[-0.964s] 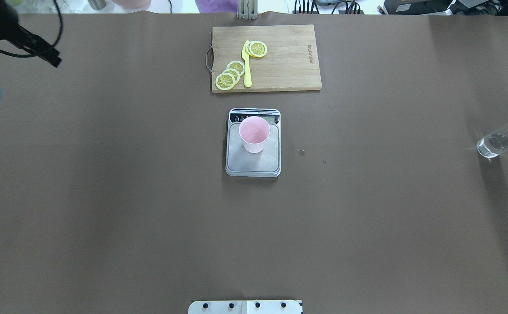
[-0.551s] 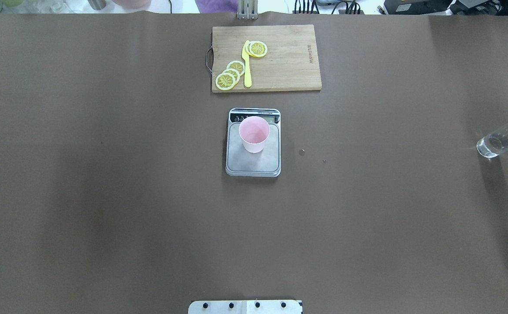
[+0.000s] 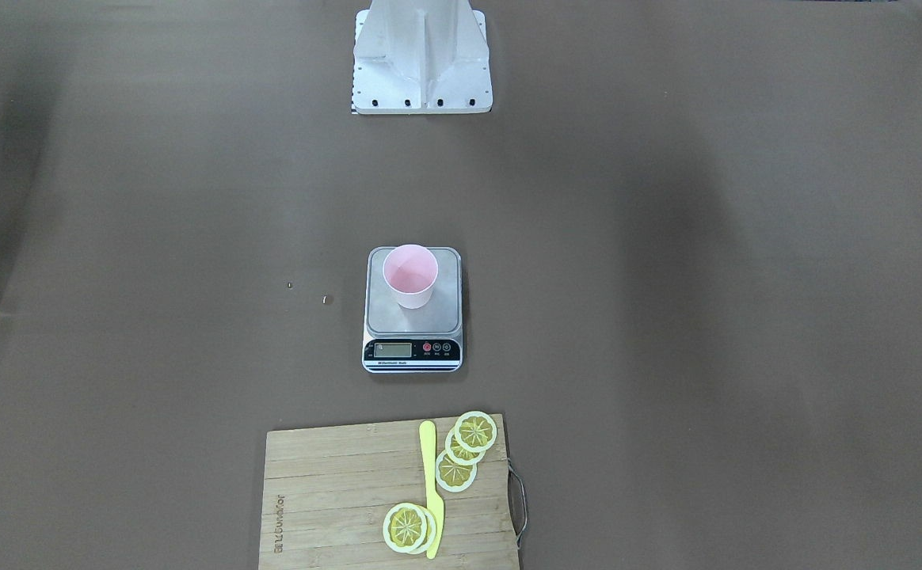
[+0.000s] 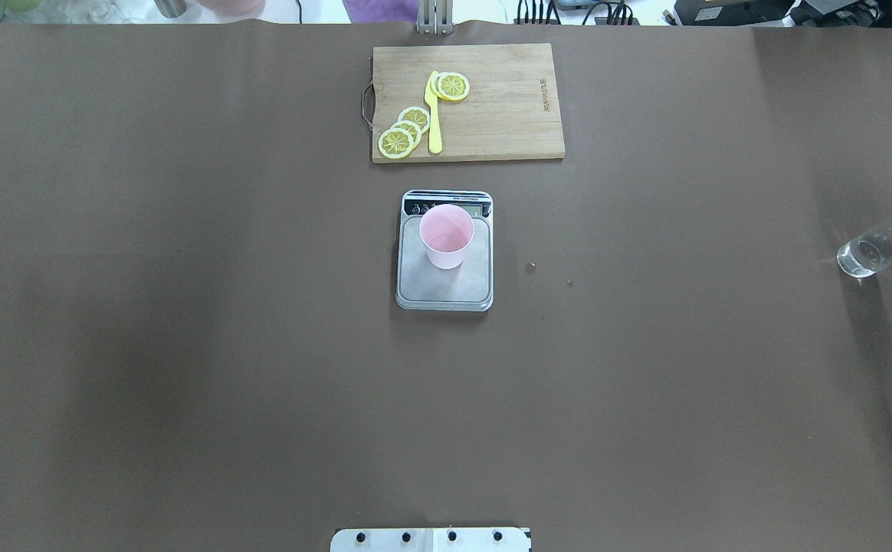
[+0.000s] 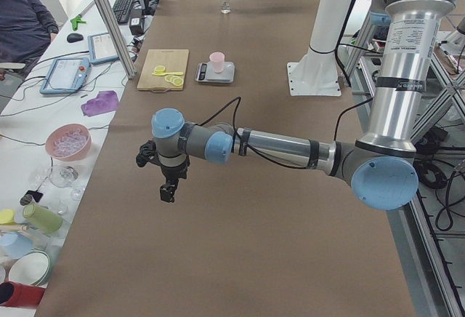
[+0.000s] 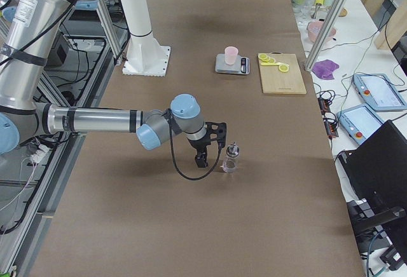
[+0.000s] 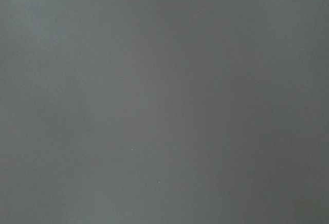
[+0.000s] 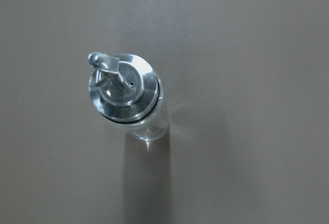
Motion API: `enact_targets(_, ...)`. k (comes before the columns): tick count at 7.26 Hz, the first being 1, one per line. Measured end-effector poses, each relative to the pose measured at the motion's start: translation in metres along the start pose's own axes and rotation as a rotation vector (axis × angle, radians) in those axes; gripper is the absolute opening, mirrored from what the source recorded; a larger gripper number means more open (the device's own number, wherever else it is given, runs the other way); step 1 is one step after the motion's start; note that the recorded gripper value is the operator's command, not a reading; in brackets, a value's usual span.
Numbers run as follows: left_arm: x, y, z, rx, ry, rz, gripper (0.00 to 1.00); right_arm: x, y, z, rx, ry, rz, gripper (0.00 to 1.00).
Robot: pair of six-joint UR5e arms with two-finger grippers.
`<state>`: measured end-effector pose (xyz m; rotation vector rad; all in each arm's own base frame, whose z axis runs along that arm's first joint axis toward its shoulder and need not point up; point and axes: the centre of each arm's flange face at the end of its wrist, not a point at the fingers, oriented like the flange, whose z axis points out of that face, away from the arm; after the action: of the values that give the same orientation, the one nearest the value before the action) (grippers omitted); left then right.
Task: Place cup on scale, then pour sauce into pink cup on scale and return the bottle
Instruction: 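Close the right gripper on the glass sauce bottle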
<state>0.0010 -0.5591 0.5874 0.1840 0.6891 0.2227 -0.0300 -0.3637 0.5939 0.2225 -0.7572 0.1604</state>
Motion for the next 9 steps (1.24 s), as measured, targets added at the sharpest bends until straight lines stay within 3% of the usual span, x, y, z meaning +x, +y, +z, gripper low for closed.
enact_targets(4,-0.003,0.015,0.006,-0.007,0.018,-0.007,0.98,-0.02,0.013,0.024,0.066,0.052,0.034,1.0)
enact_targets(9,-0.003,0.018,0.007,-0.007,0.025,-0.009,0.98,-0.015,0.038,0.086,0.219,0.068,0.001,1.0)
